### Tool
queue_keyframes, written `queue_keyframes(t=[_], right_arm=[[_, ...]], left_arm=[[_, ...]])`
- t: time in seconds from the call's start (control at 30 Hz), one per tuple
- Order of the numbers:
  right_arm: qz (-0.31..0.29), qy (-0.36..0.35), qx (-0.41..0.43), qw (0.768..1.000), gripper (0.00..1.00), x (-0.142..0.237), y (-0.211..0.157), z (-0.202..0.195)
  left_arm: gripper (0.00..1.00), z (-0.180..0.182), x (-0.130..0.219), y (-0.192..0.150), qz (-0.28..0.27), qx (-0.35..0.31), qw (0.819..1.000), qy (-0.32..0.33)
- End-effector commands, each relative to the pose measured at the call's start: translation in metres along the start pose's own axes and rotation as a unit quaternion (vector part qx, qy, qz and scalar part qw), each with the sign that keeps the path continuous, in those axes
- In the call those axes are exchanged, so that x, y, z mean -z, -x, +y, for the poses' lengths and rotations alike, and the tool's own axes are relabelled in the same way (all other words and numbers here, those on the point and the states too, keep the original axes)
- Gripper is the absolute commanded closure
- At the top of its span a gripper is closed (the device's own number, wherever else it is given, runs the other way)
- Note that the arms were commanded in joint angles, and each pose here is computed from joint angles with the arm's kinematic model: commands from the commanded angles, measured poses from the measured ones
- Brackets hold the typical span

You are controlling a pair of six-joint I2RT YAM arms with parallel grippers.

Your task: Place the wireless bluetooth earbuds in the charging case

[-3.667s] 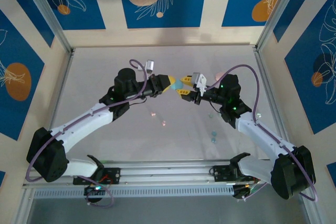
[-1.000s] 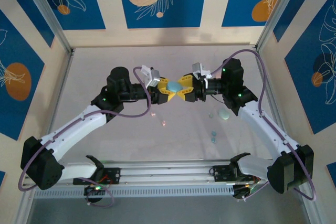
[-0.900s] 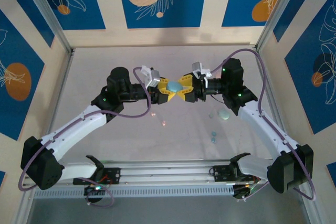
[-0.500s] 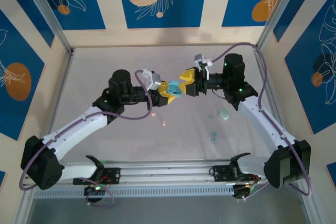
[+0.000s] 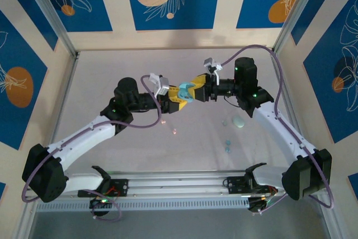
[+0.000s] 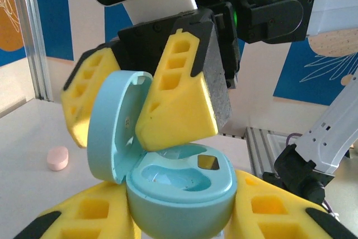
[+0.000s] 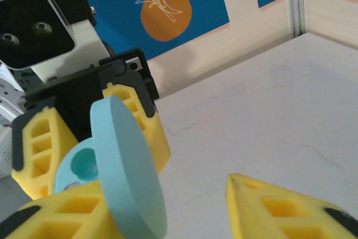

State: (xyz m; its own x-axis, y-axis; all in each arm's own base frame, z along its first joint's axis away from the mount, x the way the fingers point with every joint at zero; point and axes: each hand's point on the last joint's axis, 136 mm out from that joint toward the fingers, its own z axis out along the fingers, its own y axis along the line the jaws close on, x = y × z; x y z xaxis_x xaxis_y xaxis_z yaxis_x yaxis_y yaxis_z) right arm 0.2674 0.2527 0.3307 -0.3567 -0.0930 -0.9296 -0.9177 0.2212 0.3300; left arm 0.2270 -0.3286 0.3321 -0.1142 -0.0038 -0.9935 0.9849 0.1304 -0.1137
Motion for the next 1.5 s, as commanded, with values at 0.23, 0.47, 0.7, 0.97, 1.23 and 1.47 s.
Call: queue_keyframes(t=[0.23,0.47,0.7,0.97,1.23,1.47], right_arm=[[-0.009,-0.01,0.065,0.998,0.46,0.007,0.02,0.013],[-0.056,-0.05,0.075,0.994,0.33,0.027,0.033,0.027],[-0.019,-0.035,0.089,0.995,0.34,0.023,0.018,0.036],[-0.012,-0.006,0.091,0.996,0.33,0.014,0.024,0.041],[0.011,0.049,0.093,0.994,0.33,0.014,0.02,0.056],[0.022,-0.003,0.204,0.979,0.34,0.011,0.01,0.049]], left_arm=[[0.71,-0.018,0.003,0.017,-0.024,-0.019,0.999,-0.032],[0.71,-0.009,0.007,0.019,-0.033,-0.03,0.999,0.008],[0.71,-0.014,0.007,0.025,-0.042,-0.032,0.999,-0.008],[0.71,-0.018,0.009,0.029,-0.043,-0.039,0.998,-0.01],[0.71,-0.019,0.012,0.033,-0.049,-0.047,0.998,-0.005],[0.71,-0.024,0.01,0.035,-0.047,-0.049,0.997,-0.023]])
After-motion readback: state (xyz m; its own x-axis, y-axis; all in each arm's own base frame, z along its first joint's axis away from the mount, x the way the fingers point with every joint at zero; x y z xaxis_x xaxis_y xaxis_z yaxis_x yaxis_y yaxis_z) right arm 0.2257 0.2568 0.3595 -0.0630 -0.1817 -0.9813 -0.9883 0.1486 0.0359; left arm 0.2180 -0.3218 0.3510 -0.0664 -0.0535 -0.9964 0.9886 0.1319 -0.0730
